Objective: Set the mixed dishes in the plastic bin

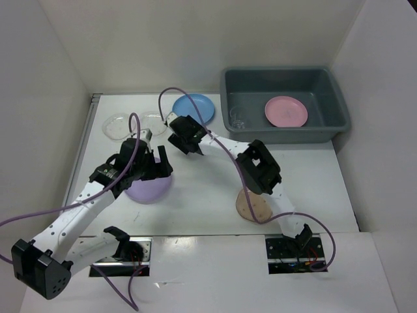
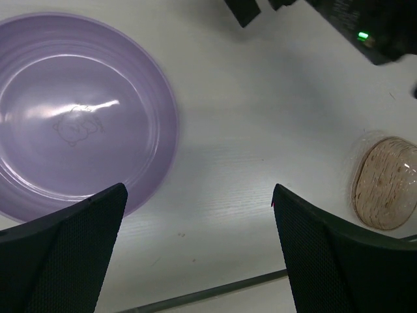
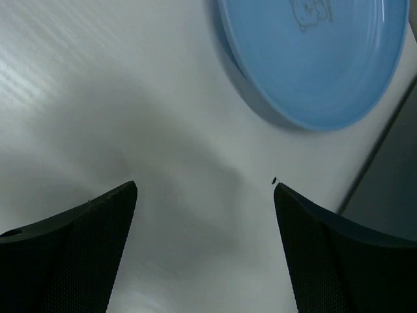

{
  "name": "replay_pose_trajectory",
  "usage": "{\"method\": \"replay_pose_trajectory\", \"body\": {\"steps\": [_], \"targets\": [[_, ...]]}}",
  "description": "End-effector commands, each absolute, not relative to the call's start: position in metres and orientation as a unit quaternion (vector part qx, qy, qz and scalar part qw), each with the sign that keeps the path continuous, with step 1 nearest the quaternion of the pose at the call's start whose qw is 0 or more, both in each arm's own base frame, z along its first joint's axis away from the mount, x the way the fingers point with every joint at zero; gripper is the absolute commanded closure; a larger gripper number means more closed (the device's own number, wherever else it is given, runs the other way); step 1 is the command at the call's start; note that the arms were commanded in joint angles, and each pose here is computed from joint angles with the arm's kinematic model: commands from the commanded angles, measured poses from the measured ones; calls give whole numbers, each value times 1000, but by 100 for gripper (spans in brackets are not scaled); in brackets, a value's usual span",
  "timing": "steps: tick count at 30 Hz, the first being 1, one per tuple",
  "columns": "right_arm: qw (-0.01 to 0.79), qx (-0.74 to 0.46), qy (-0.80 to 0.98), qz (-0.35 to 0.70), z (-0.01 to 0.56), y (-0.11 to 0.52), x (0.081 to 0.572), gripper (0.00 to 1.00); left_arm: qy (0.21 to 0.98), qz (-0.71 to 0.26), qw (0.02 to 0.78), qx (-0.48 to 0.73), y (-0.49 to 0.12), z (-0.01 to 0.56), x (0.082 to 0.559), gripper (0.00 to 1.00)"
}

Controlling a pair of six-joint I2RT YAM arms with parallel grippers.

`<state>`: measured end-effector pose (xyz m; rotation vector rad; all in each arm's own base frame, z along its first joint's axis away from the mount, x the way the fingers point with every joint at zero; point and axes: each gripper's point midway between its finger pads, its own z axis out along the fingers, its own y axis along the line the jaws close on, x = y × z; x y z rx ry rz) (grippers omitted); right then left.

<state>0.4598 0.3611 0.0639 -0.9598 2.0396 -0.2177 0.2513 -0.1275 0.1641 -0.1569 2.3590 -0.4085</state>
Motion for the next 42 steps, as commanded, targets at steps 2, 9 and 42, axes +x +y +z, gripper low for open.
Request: {"method": "replay_pose_trajectory", "body": {"steps": [2, 9, 42], "targets": [[448, -399, 789, -131, 63, 381, 493, 10, 909, -185, 367, -75, -131, 176, 247, 1], [451, -394, 787, -150, 33, 400, 518, 10, 907, -185, 368, -83, -126, 182, 240, 1], [446, -359, 817, -66, 30, 357, 581, 87, 904, -200, 366, -91, -128, 185, 234, 1]]}}
